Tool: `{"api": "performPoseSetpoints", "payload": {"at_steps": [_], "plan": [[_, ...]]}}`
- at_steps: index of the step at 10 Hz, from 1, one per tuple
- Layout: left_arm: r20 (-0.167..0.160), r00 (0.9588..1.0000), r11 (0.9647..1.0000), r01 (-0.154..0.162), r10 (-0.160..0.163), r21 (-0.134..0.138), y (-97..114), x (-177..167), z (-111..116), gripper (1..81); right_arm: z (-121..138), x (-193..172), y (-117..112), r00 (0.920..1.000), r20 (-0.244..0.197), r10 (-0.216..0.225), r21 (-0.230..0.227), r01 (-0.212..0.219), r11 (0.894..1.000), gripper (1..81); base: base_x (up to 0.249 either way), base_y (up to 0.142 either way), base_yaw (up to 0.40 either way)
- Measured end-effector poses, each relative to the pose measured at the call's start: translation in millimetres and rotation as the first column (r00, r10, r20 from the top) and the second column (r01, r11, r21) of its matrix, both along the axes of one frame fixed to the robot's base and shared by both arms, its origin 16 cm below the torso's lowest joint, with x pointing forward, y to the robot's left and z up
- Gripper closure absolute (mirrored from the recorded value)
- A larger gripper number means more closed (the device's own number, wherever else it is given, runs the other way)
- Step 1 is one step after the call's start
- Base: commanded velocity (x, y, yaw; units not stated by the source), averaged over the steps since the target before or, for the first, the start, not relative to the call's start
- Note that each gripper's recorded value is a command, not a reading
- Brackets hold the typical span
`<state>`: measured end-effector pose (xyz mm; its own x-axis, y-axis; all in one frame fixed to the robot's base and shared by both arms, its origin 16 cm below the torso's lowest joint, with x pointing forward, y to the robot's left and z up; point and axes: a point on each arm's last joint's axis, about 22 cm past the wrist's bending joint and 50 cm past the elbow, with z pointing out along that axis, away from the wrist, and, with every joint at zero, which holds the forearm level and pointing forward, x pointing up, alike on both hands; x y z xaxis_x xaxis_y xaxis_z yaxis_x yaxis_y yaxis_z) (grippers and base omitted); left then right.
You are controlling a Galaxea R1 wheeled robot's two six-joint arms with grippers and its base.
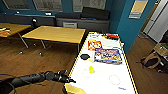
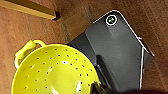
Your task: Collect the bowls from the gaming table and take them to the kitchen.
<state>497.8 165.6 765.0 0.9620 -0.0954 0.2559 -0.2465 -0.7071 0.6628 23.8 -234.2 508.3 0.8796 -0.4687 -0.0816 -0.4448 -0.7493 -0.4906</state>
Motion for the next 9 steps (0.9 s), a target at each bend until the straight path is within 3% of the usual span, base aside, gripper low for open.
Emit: {"api": "performPoseSetpoints", "payload": {"at_steps": [1, 3, 6, 9], "plan": [[0.025, 0.9981, 0.9984, -0.056, 0.056, 0.001, 10.0, 17.4, -1.8, 1.0, -0.2, 3.9, 0.9, 1.0, 0.004, 0.001, 0.002, -0.001, 1.0, 81.1, 0.0, 0.0, 0.0], [0.039, 0.9952, 0.9958, -0.09, 0.089, 0.014, 16.2, 35.9, -6.0, 1.0, -1.5, 12.4, 5.5, 0.9999, 0.002, 0.014, 0.015, -0.014, 1.0, 81.1, 0.0, 0.0, 0.0], [0.104, 0.9896, 0.9944, -0.103, 0.1, 0.025, 9.0, 84.8, 18.8, 1.0, -9.7, 15.3, 9.6, 0.9996, -0.007, 0.027, 0.013, -0.027, 1.0, 81.1, 0.0, 0.0, 0.0], [0.091, 0.9943, 0.9957, -0.062, 0.056, 0.068, -13.8, 106.4, 22.2, 1.0, -17.9, 20.2, 5.6, 0.9991, -0.012, 0.04, -0.001, -0.04, 0.999, 81.1, 0.0, 0.0, 0.0]]}}
